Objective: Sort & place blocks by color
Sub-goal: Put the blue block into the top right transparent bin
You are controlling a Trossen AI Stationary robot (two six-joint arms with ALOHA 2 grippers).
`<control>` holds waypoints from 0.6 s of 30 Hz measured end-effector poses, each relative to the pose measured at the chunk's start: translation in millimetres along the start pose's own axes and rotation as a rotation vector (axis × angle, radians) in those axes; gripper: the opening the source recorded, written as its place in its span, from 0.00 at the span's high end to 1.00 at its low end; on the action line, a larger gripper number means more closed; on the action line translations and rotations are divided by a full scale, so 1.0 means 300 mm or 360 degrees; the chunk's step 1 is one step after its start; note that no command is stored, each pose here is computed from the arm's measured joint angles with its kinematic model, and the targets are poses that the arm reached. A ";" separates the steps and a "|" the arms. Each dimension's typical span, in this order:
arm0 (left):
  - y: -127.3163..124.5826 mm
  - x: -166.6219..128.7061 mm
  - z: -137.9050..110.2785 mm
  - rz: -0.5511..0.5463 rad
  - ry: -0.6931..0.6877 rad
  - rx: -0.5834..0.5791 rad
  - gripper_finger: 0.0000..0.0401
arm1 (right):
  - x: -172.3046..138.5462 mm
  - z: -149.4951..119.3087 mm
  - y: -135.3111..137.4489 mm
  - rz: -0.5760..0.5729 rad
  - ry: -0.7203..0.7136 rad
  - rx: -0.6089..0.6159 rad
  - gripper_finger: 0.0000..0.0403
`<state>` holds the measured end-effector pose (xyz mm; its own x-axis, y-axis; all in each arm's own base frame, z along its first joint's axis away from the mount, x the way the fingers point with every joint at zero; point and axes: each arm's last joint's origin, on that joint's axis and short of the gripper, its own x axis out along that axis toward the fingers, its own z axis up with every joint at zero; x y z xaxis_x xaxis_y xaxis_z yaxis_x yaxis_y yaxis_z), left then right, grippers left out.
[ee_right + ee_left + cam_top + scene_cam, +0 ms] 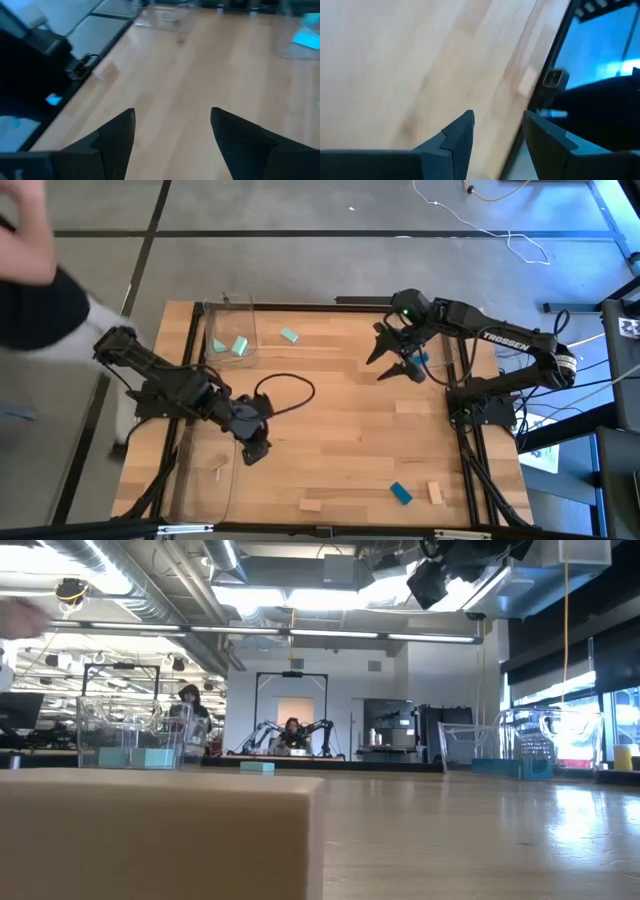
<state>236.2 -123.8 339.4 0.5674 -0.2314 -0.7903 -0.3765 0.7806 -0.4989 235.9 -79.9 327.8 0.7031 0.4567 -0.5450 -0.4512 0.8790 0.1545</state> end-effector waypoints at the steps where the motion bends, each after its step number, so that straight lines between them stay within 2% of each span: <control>1: -0.002 0.000 0.007 -0.0009 -0.0032 0.0071 0.60 | 0.006 0.002 0.008 0.0026 0.0003 -0.0005 0.36; 7: -0.003 0.052 0.010 0.0082 -0.0009 0.0577 0.60 | 0.054 0.019 0.062 0.0110 0.0058 -0.0083 0.36; 12: -0.006 0.139 0.009 0.0179 0.0083 0.1049 0.61 | 0.101 0.034 0.115 0.0043 0.0175 -0.0184 0.36; 18: 0.003 0.212 0.002 0.0285 0.0206 0.1379 0.61 | 0.164 0.055 0.208 0.0047 0.0263 -0.0286 0.36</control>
<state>272.2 -137.4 288.8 0.4463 -0.0868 -0.8907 0.2637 0.9639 0.0382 251.4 -0.3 324.1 0.5951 0.4403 -0.6723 -0.5711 0.8202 0.0316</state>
